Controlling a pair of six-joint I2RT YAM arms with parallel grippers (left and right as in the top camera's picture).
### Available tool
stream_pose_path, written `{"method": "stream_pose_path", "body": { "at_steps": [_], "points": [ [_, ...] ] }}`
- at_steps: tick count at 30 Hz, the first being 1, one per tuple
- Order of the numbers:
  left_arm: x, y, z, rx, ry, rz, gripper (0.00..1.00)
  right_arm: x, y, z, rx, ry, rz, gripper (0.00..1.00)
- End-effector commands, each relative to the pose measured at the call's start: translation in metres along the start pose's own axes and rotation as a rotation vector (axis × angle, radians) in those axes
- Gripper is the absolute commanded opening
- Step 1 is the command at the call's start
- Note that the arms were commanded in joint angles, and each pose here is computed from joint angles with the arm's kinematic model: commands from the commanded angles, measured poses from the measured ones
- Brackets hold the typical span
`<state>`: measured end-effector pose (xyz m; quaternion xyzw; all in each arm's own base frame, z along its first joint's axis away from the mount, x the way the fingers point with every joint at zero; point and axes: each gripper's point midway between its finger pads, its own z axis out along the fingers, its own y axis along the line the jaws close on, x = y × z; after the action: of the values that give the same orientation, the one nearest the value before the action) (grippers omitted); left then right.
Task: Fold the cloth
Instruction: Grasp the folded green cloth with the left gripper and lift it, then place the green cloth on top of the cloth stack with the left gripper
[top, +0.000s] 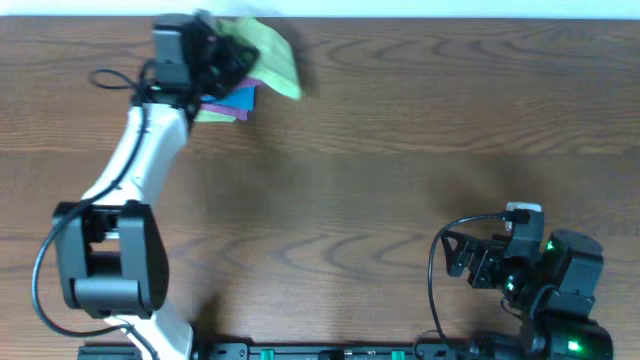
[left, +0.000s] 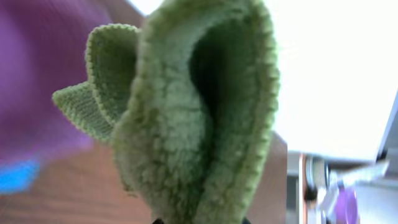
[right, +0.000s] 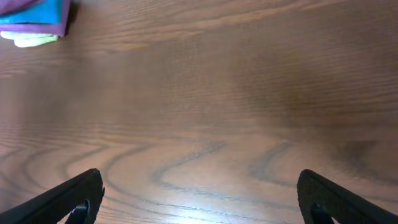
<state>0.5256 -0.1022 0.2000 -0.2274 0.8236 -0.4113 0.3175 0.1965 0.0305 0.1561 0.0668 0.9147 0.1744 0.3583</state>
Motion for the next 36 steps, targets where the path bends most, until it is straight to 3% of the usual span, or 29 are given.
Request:
{"method": "stream_pose_path", "body": {
  "at_steps": [1, 8, 18, 36],
  "points": [
    [-0.031, 0.006, -0.013, -0.006, -0.064, 0.040, 0.06, 0.001, 0.000, 0.000, -0.004, 0.001, 0.010, 0.99],
    [-0.059, 0.022, -0.031, -0.025, -0.125, 0.056, 0.06, 0.001, 0.000, 0.000, -0.004, 0.001, 0.010, 0.99],
    [-0.058, 0.039, -0.022, -0.061, -0.115, 0.056, 0.06, 0.001, 0.000, 0.000, -0.004, 0.001, 0.010, 0.99],
    [-0.062, 0.116, 0.009, -0.194, -0.121, 0.018, 0.06, 0.001, 0.000, 0.000, -0.004, 0.001, 0.010, 0.99]
  ]
}}
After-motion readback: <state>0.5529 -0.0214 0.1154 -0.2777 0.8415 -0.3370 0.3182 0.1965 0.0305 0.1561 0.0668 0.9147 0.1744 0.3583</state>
